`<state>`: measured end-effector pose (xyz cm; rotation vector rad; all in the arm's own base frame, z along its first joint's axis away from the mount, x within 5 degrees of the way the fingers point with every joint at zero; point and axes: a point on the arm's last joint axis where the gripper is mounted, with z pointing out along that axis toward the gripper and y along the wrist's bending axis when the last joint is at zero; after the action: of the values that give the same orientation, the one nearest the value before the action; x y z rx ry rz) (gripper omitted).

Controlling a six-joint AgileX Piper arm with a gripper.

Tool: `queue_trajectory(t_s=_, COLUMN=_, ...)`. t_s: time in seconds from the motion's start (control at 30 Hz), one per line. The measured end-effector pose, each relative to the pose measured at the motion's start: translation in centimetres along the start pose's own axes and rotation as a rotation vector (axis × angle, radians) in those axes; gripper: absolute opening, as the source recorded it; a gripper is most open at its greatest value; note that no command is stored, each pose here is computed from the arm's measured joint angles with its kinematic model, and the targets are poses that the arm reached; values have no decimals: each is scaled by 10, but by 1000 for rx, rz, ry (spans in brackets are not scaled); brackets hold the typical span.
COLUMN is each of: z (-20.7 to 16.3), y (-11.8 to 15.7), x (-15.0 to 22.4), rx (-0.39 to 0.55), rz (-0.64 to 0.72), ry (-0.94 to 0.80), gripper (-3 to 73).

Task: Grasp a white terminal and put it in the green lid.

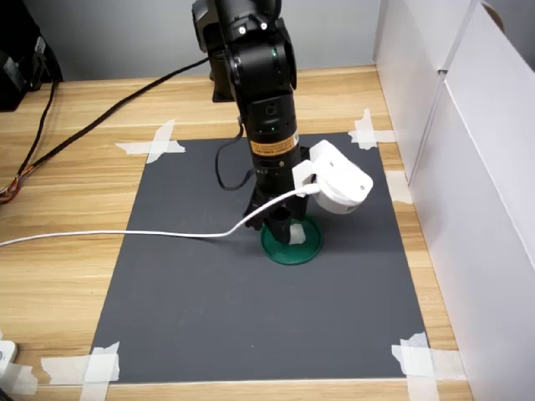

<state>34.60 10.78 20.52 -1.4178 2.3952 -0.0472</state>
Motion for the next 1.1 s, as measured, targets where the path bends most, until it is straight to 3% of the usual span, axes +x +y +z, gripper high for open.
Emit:
queue_trajectory(t_s=0.17, z=-42, y=0, x=-5, rx=70, rz=32, ry=-101, gripper=483)
queue_trajectory(t_s=0.23, z=-63, y=2, x=-5, rx=108, rz=51, ry=-147, gripper=442)
queue_trajectory(t_s=0.3, z=-80, y=6, x=-2, rx=150, rz=69, ry=-195, gripper=351)
queue_trajectory(t_s=0.43, z=-111, y=18, x=10, rx=249, rz=135, ry=-291, gripper=91)
queue_trajectory(t_s=0.53, z=-129, y=28, x=24, rx=319, rz=218, ry=-351, gripper=5)
queue_trajectory(t_s=0.83, z=-201, y=78, x=81, rx=435, rz=640, ry=-638, gripper=-18)
queue_trajectory(t_s=1.1, z=-226, y=111, x=137, rx=565, rz=812, ry=-777, gripper=-19)
